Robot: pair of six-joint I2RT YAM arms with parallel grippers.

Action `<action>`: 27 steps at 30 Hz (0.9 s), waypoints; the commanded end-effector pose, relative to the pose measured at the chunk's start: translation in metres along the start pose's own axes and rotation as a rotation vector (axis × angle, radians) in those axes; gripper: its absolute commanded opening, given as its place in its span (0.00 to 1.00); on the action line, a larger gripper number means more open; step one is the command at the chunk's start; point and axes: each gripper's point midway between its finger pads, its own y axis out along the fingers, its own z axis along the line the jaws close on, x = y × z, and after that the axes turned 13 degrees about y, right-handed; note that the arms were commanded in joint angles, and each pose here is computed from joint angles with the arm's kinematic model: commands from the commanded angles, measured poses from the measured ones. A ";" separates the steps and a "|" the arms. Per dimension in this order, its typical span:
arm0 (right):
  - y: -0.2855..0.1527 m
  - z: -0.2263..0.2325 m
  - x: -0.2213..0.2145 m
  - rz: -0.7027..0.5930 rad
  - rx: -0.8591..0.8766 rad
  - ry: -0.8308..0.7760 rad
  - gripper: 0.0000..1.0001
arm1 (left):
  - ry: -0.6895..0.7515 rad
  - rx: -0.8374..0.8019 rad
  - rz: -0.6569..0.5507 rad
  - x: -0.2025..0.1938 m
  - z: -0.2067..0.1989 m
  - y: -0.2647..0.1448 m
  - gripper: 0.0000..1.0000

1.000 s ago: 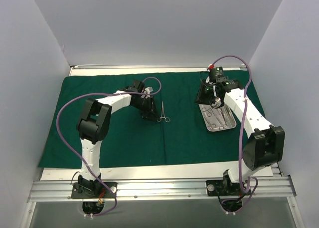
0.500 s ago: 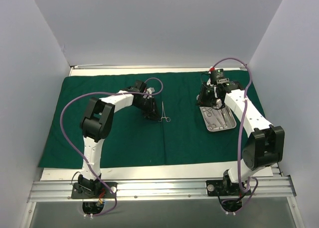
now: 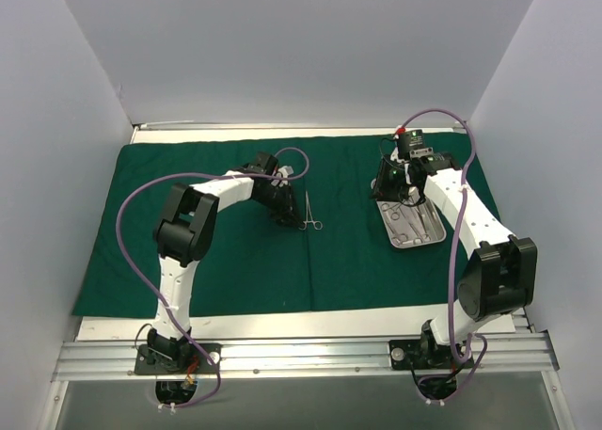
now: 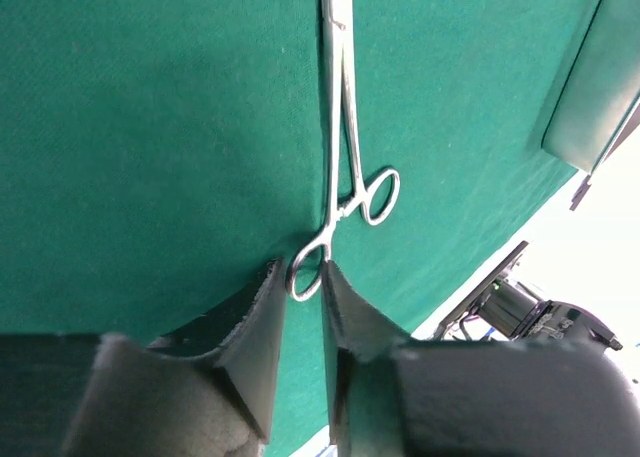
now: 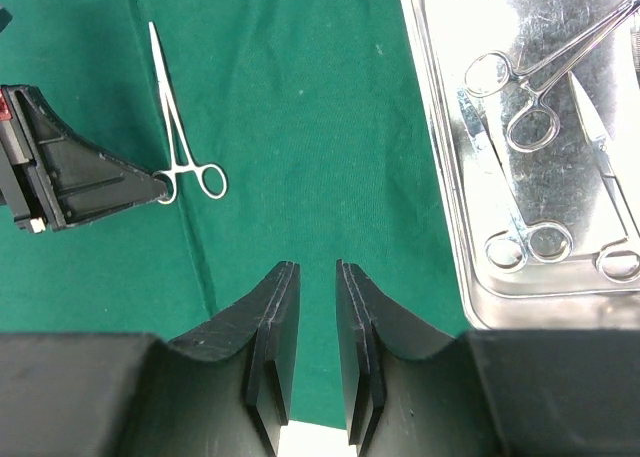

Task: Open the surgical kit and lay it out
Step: Pick up the medical item from the surgical kit.

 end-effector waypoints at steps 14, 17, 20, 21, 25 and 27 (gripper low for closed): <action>-0.006 -0.006 -0.003 0.008 -0.001 -0.011 0.22 | 0.163 -0.009 -0.069 0.035 -0.026 -0.018 0.02; -0.005 -0.005 -0.003 0.011 0.006 -0.012 0.22 | 0.205 0.018 -0.091 0.040 -0.033 -0.030 0.02; -0.002 -0.005 -0.004 0.018 0.011 -0.012 0.22 | 0.243 0.053 -0.106 0.043 -0.035 -0.043 0.02; -0.001 -0.005 -0.004 0.020 0.011 -0.013 0.22 | 0.263 0.055 -0.120 0.044 -0.039 -0.050 0.02; 0.002 -0.005 -0.006 0.033 0.011 -0.016 0.22 | 0.324 0.095 -0.135 0.040 -0.038 -0.068 0.02; 0.003 -0.005 -0.007 0.039 0.013 -0.020 0.23 | 0.348 0.109 -0.153 0.038 -0.040 -0.081 0.02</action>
